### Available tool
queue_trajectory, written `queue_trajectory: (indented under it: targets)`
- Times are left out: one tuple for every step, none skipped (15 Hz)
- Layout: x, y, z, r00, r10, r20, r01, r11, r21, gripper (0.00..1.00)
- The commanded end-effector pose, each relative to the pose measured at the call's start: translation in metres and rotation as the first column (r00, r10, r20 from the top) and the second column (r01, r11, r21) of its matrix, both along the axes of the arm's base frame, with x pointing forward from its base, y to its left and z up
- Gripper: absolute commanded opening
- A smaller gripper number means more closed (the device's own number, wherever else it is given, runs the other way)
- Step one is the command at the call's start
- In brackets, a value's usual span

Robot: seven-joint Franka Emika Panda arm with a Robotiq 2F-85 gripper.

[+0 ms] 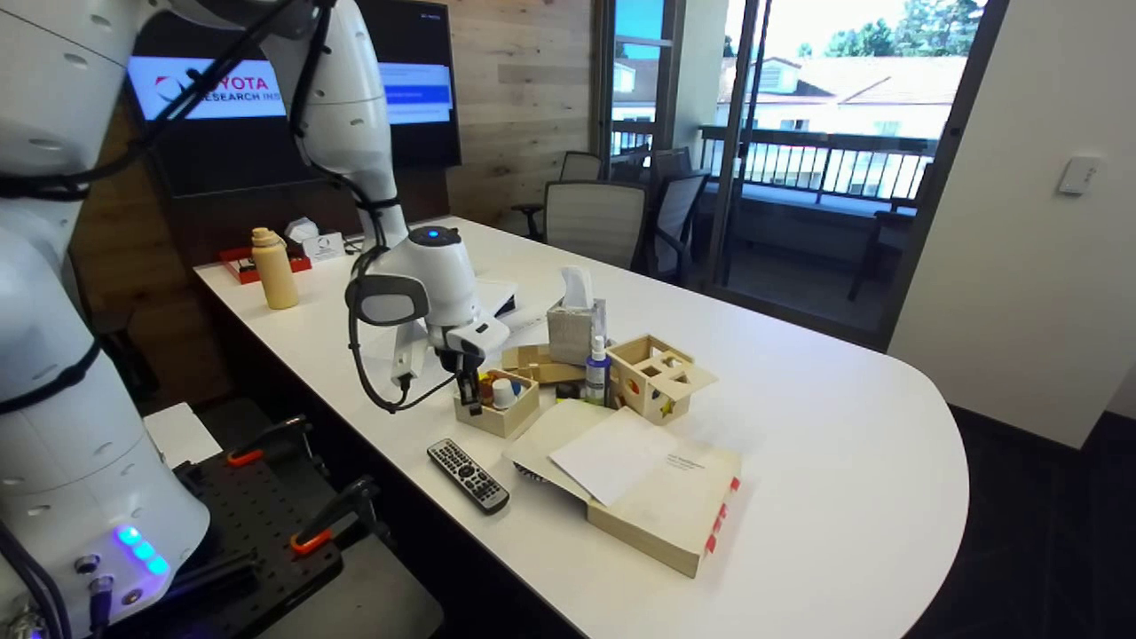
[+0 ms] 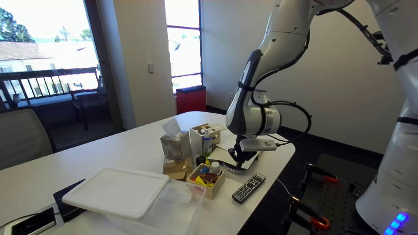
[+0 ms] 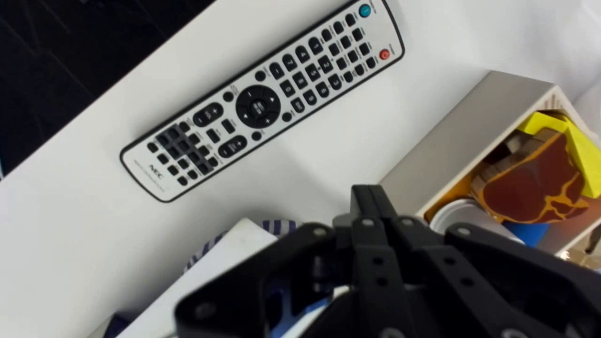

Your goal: Press the button on the remote

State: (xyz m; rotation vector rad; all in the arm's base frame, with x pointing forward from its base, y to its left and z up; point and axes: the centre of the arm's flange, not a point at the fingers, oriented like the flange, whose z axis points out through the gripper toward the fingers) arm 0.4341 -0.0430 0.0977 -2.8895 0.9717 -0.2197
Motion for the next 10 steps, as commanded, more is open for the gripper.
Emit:
queue_trajectory:
  targets:
    - [-0.013, 0.011, 0.056, 0.999, 0.012, 0.043, -0.012, 1.0, -0.019, 0.32]
    - [-0.015, 0.014, 0.065, 0.998, 0.022, 0.057, -0.021, 0.999, -0.028, 0.4]
    - [-0.016, 0.017, 0.075, 0.997, 0.034, 0.068, -0.031, 0.999, -0.035, 0.47]
    - [-0.018, 0.02, 0.082, 0.996, 0.044, 0.075, -0.041, 0.998, -0.043, 0.56]
    - [-0.019, 0.022, 0.089, 0.995, 0.053, 0.084, -0.049, 0.997, -0.052, 0.62]
    - [-0.021, 0.023, 0.095, 0.994, 0.06, 0.092, -0.055, 0.997, -0.06, 0.71]
    - [-0.023, 0.025, 0.101, 0.993, 0.066, 0.103, -0.06, 0.996, -0.066, 0.78]
    - [-0.025, 0.027, 0.105, 0.991, 0.074, 0.11, -0.066, 0.995, -0.073, 0.84]
    - [-0.026, 0.028, 0.109, 0.99, 0.078, 0.115, -0.07, 0.995, -0.076, 0.93]
    - [-0.027, 0.029, 0.112, 0.989, 0.084, 0.119, -0.075, 0.994, -0.08, 0.99]
